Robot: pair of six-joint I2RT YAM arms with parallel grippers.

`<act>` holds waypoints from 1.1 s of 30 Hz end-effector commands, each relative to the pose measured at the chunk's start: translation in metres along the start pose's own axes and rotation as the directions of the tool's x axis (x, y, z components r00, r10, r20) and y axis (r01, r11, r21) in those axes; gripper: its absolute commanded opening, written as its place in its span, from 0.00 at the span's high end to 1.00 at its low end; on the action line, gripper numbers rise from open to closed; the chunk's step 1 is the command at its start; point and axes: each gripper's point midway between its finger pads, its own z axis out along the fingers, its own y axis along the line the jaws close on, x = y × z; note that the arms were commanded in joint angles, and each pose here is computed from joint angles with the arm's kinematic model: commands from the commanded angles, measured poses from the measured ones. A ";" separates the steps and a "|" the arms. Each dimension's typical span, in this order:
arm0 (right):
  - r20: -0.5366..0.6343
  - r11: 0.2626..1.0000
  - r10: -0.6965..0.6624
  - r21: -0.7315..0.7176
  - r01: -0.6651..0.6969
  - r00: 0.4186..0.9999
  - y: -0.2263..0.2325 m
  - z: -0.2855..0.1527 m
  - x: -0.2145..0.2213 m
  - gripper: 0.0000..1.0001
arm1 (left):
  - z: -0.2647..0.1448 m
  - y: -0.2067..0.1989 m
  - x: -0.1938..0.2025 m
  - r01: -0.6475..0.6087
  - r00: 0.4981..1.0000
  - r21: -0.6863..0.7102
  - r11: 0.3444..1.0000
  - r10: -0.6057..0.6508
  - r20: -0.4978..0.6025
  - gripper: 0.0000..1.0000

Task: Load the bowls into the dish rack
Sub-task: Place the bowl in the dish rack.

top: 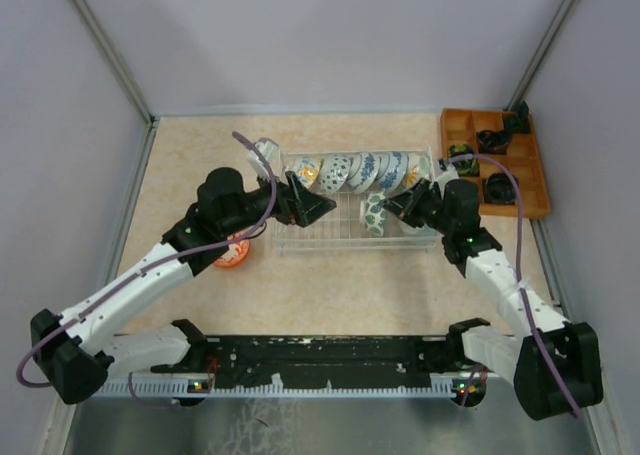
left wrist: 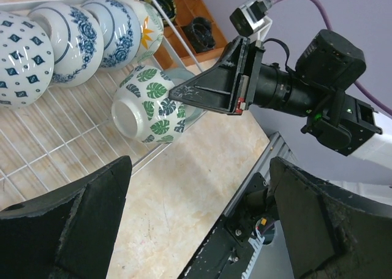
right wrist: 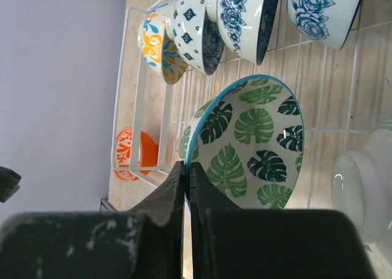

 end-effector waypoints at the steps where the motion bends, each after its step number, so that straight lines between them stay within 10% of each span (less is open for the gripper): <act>1: 0.026 0.999 0.005 -0.051 -0.003 1.000 0.009 0.002 -0.007 1.00 | 0.010 -0.007 -0.012 -0.024 1.000 0.022 0.999 0.023 0.021 0.00; 33: -0.047 0.979 -0.071 0.190 0.078 0.996 -0.048 -0.002 0.011 1.00 | 0.032 0.000 0.006 -0.002 0.999 0.030 1.000 0.003 -0.036 0.00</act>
